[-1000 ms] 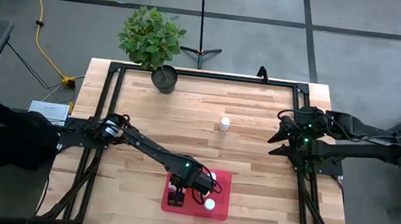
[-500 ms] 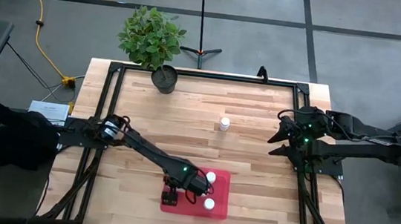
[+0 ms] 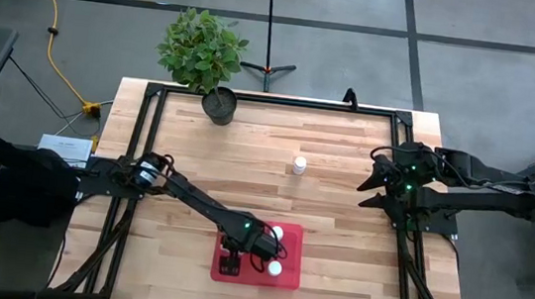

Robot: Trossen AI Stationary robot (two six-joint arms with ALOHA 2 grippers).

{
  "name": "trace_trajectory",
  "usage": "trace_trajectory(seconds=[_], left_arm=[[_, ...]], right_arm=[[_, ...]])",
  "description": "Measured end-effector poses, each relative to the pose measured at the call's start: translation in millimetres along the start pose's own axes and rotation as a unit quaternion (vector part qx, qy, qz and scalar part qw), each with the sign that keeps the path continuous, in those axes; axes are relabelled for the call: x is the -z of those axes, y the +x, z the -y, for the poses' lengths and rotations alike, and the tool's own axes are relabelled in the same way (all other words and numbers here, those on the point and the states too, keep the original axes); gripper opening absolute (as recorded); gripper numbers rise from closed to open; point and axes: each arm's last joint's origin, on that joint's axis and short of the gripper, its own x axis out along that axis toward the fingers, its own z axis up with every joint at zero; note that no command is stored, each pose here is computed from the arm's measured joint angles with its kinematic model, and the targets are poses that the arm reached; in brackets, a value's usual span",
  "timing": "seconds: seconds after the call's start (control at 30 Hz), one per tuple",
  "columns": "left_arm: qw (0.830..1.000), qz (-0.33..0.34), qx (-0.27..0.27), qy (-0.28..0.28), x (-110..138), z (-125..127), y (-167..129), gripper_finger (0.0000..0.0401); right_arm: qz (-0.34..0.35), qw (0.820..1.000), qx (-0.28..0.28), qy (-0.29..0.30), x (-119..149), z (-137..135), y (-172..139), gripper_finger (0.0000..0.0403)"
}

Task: Pick and place pill bottles into a basket
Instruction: Put the white pill bottle into the red bin

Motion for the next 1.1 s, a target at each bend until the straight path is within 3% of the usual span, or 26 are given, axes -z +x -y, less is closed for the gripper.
trace_trajectory(seconds=[0.3,0.57,0.83,1.1], left_arm=[[1.0,-0.014,0.02,-0.004,1.4,0.9,0.0,0.0209],[0.998,-0.044,0.046,-0.007,5.1,1.9,-3.2,0.0208],[0.999,-0.036,0.007,0.001,3.6,2.0,-34.3,0.0208],[0.997,0.063,-0.046,-0.018,-12.2,-12.4,-93.4,0.0208]], right_arm=[[0.0,1.0,0.0,0.001,0.1,0.0,0.0,0.0232],[0.0,1.0,0.0,0.001,0.0,0.0,-0.1,0.0232],[0.0,1.0,0.0,0.001,0.0,0.0,0.0,0.0232],[0.001,1.0,0.0,-0.001,-0.2,0.0,0.0,0.0232]])
